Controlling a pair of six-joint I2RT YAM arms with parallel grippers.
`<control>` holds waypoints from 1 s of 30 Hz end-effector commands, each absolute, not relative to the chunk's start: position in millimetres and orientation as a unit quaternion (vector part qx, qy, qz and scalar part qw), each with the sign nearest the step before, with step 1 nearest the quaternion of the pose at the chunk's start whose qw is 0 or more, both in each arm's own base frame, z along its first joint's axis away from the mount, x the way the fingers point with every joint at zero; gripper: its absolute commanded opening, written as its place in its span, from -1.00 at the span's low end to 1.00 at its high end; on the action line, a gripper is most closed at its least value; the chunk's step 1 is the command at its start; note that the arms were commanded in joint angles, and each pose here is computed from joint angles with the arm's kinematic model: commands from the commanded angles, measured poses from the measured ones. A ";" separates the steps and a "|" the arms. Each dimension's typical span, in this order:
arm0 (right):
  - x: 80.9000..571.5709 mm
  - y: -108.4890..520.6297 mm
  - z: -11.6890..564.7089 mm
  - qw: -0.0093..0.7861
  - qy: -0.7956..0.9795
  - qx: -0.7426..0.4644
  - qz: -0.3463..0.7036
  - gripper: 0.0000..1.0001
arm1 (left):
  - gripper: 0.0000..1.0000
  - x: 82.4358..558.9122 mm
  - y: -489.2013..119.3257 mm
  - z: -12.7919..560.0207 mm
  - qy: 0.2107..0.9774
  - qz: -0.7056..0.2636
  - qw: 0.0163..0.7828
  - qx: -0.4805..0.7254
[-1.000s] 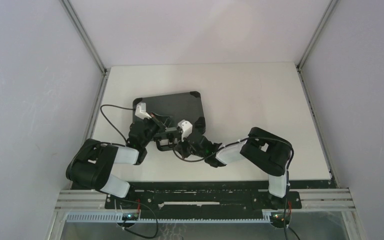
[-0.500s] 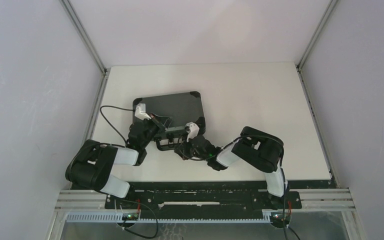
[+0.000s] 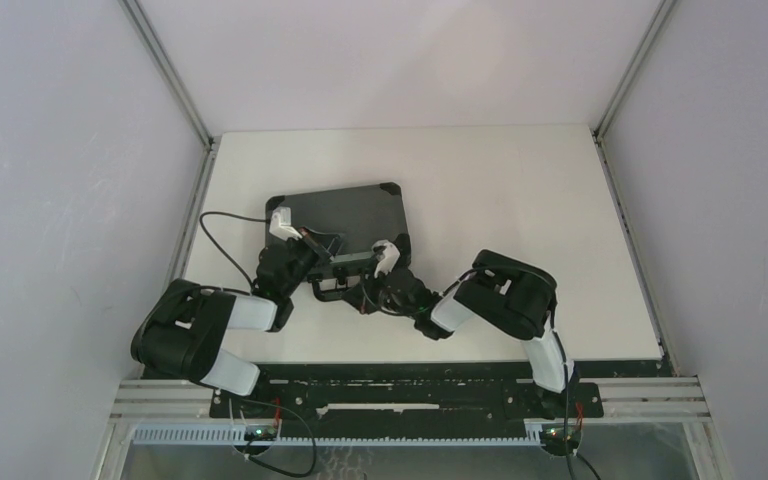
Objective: Pack up texas hold em set
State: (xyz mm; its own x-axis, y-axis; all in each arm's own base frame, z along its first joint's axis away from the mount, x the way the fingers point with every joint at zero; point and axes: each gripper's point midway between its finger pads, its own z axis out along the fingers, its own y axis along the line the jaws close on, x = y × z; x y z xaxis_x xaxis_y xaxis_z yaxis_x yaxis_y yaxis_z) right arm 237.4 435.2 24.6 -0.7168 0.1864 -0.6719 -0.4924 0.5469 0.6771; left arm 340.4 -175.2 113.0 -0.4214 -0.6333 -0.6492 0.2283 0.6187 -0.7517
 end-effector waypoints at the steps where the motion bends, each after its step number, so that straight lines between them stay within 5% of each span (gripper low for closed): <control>1: 255.2 451.8 64.8 0.388 0.758 -0.089 0.516 -1.00 | -0.99 296.6 -149.9 6.5 0.846 -0.312 0.396 -0.174; 14: 321.3 444.5 80.1 0.439 0.754 -0.093 0.480 -1.00 | -1.00 296.3 -150.1 3.7 0.848 -0.310 0.393 -0.173; 30: 256.6 412.4 117.8 0.498 0.742 -0.167 0.416 -1.00 | -1.00 296.6 -152.4 7.6 0.843 -0.321 0.396 -0.173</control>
